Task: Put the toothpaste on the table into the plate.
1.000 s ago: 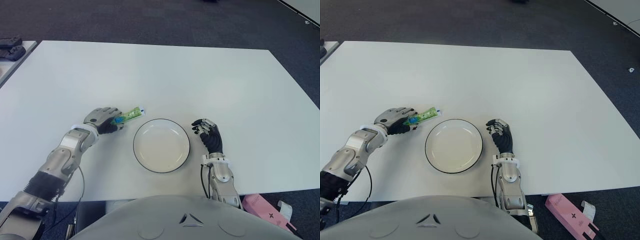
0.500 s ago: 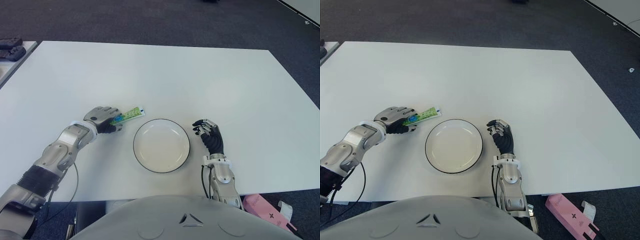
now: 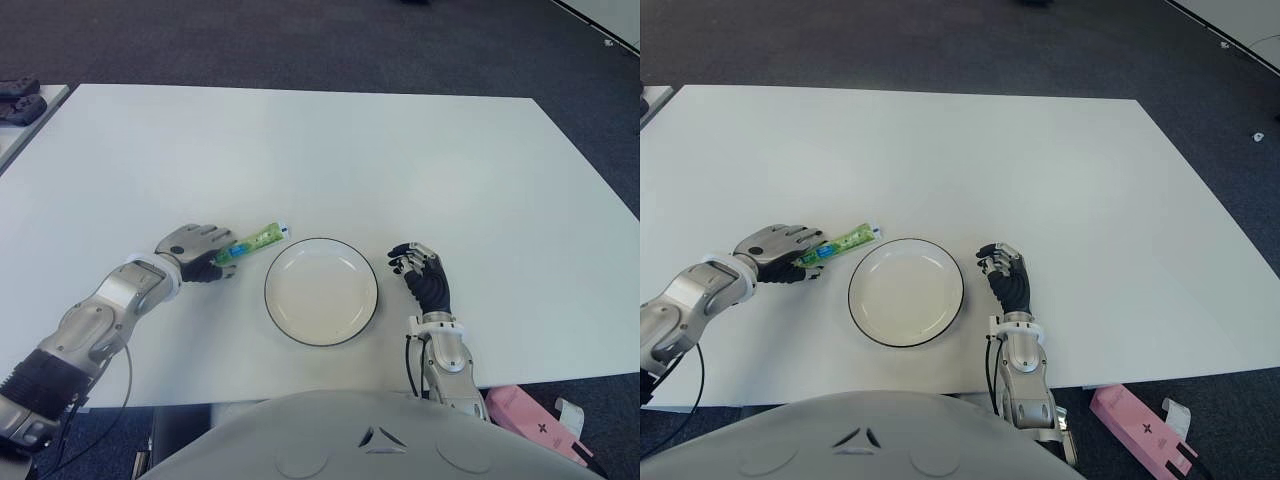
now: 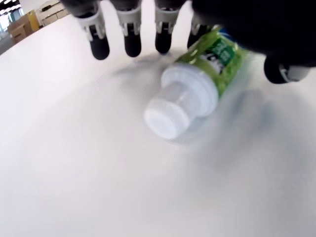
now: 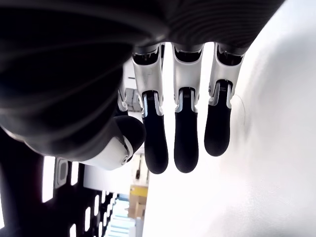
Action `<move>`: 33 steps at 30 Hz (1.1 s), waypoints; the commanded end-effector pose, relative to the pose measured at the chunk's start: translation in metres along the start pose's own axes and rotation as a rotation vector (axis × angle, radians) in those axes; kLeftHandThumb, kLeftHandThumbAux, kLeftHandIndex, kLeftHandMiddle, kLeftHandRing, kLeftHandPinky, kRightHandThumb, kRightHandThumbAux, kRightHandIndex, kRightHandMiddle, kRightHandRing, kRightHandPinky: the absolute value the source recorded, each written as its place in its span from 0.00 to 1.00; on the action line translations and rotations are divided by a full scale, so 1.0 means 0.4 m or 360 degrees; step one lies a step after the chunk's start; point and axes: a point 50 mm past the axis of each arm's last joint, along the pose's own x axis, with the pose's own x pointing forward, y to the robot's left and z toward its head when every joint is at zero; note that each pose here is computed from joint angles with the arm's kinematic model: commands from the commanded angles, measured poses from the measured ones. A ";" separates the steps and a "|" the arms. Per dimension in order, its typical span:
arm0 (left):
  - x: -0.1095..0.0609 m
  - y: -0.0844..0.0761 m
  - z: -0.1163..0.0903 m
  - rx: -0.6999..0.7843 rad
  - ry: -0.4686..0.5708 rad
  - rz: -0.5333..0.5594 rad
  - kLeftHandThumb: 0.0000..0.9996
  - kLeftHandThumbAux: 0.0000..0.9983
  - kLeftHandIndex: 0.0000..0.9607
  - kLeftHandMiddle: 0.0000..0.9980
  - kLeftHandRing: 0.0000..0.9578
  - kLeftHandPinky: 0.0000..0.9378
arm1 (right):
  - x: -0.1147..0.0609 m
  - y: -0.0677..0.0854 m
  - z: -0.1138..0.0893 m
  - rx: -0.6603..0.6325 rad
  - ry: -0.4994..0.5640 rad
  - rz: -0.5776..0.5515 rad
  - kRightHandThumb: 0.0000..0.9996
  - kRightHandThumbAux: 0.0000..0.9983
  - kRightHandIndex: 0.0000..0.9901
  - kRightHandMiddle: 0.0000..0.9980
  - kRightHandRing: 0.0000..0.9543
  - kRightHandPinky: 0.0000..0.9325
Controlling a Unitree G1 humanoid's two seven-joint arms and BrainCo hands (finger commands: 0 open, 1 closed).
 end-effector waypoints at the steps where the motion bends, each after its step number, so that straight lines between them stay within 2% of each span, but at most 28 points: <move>1: -0.016 -0.117 0.027 -0.0074 -0.0048 -0.0346 0.46 0.10 0.00 0.00 0.00 0.00 | -0.003 -0.002 -0.006 -0.0022 0.0039 -0.0012 0.71 0.73 0.43 0.47 0.49 0.50; 11: 0.002 -0.156 0.026 -0.0127 0.0075 -0.0285 0.49 0.12 0.00 0.00 0.00 0.01 | 0.000 -0.005 -0.007 -0.0018 0.0038 -0.0014 0.71 0.73 0.43 0.47 0.50 0.52; 16: 0.006 -0.170 0.026 -0.0142 0.0122 -0.0224 0.52 0.14 0.00 0.00 0.00 0.05 | 0.001 -0.006 -0.007 -0.0018 0.0035 -0.0017 0.71 0.73 0.43 0.48 0.51 0.52; 20: 0.019 -0.217 0.019 -0.0149 0.0169 -0.0215 0.57 0.19 0.00 0.00 0.00 0.13 | -0.001 -0.006 -0.006 -0.0018 0.0044 -0.0026 0.71 0.73 0.43 0.48 0.51 0.53; 26: 0.024 -0.228 0.020 -0.0163 0.0254 -0.0094 0.67 0.26 0.00 0.04 0.11 0.27 | -0.002 -0.007 -0.005 -0.0005 0.0052 -0.0030 0.71 0.73 0.43 0.49 0.51 0.53; 32: 0.026 -0.236 0.028 -0.0202 0.0336 0.0035 0.73 0.31 0.06 0.14 0.21 0.36 | 0.000 -0.010 -0.005 0.0002 0.0053 -0.0028 0.71 0.73 0.43 0.49 0.51 0.53; 33: 0.025 -0.236 0.030 -0.0214 0.0347 0.0057 0.75 0.32 0.09 0.17 0.25 0.39 | 0.000 -0.010 -0.005 0.0003 0.0054 -0.0028 0.71 0.73 0.43 0.49 0.51 0.53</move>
